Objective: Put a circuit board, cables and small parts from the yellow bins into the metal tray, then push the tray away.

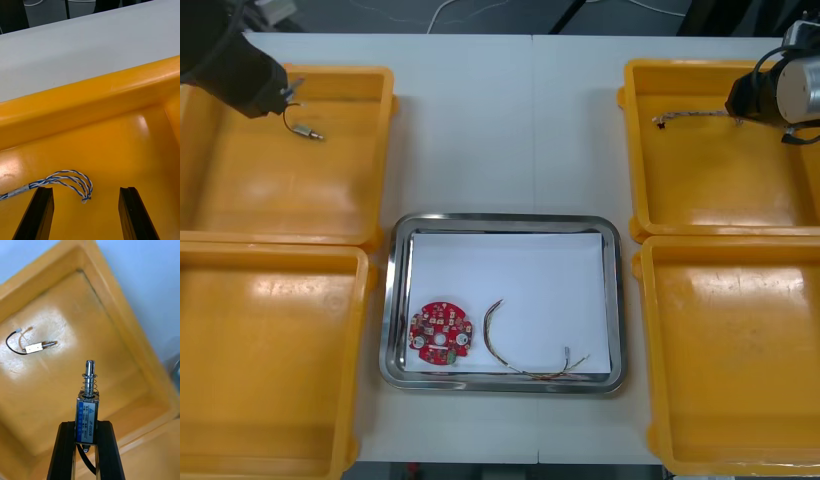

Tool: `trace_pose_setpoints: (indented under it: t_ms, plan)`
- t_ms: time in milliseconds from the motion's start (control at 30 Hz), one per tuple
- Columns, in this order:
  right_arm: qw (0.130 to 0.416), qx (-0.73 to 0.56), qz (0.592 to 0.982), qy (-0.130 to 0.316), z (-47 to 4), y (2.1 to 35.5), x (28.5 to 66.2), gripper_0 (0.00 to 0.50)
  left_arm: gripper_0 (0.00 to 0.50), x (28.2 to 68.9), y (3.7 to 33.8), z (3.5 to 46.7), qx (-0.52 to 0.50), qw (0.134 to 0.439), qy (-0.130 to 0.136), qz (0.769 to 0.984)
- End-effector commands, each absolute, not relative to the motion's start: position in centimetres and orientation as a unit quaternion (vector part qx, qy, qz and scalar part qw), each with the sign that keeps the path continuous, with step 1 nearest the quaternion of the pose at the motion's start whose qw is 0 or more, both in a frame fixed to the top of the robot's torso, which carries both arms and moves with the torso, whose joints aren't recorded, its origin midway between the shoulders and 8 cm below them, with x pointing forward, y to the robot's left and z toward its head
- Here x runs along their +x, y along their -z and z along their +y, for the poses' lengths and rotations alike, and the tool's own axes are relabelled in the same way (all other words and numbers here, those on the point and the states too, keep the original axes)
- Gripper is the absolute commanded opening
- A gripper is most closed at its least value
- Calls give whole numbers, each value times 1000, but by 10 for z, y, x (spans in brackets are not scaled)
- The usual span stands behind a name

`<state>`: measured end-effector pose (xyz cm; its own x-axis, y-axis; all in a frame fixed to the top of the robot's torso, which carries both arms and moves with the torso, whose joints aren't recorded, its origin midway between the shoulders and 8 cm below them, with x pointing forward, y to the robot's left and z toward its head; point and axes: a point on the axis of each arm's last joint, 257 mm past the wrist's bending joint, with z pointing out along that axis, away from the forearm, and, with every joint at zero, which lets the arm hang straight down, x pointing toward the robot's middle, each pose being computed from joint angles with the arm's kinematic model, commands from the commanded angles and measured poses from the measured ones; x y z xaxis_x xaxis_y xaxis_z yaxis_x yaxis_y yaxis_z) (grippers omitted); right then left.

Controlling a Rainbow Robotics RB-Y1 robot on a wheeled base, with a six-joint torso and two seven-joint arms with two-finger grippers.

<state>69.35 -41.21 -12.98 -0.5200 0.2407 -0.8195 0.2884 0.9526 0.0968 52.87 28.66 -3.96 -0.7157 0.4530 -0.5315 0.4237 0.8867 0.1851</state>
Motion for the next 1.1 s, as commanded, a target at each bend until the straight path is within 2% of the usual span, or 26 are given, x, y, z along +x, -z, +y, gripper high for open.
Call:
trace_pose_setpoints:
  t_ms: [33,200,433,633,900,1100]
  plan:
    - [497,109,860,36,-391,99,712,500,0,493,56,268,185,297,-19,937]
    - [509,107,854,34,-391,106,718,500,0,465,77,237,150,295,-1,944]
    - [512,102,852,32,-387,115,721,500,0,428,114,212,106,270,2,957]
    - [512,99,852,34,-385,120,722,500,0,415,140,195,69,252,2,965]
    - [511,98,854,31,-382,129,720,500,0,424,161,165,49,273,24,960]
    - [511,98,853,29,-381,134,720,500,0,438,178,145,52,283,26,957]
